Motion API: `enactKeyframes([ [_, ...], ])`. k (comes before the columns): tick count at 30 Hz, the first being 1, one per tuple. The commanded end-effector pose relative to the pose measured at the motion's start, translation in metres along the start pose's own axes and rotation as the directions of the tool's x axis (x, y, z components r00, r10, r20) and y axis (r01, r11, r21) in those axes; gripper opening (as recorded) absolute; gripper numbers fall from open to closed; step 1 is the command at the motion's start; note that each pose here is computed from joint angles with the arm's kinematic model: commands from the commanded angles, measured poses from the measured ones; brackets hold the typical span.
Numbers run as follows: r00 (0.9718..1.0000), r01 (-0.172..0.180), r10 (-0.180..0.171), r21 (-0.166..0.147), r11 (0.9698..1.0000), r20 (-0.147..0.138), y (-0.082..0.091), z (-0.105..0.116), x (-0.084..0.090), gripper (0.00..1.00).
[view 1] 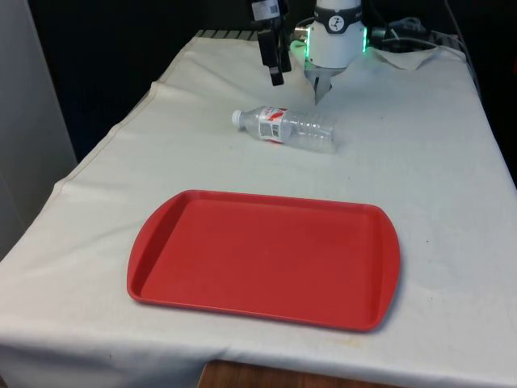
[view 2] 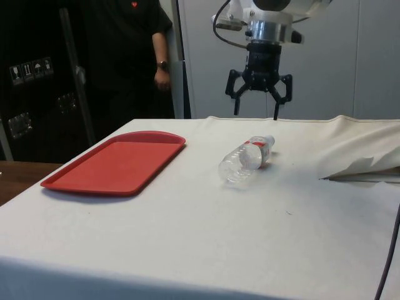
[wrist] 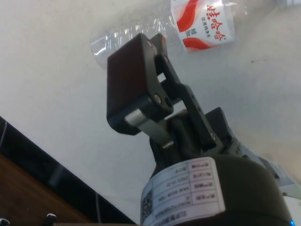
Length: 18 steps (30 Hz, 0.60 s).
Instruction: Place the bottle upright on the tray.
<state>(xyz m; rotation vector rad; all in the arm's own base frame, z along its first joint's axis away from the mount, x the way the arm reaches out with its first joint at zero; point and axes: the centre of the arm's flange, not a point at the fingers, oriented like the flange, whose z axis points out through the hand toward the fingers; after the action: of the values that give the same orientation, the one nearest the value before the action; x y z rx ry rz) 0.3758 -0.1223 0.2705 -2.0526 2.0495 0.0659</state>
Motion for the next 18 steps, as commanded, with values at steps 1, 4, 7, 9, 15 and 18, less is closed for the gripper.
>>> enactKeyframes([
  [1, 1.0000, -0.004, 0.004, -0.001, 1.0000, 0.001, 0.000, 0.001, 0.001, 1.00],
  [4, 0.9997, -0.023, 0.023, 0.016, 0.9996, 0.012, 0.001, 0.000, 0.004, 1.00],
  [7, 0.9992, -0.035, 0.034, 0.015, 0.9993, 0.018, 0.002, 0.001, 0.006, 1.00],
  [9, 0.9987, -0.045, 0.044, 0.017, 0.9989, 0.026, 0.003, 0.003, 0.009, 1.00],
  [15, 0.9974, -0.061, 0.061, 0.018, 0.9980, 0.038, 0.005, 0.006, 0.014, 1.00],
  [18, 0.9965, -0.072, 0.071, 0.018, 0.9973, 0.045, 0.006, 0.008, 0.017, 1.00],
])
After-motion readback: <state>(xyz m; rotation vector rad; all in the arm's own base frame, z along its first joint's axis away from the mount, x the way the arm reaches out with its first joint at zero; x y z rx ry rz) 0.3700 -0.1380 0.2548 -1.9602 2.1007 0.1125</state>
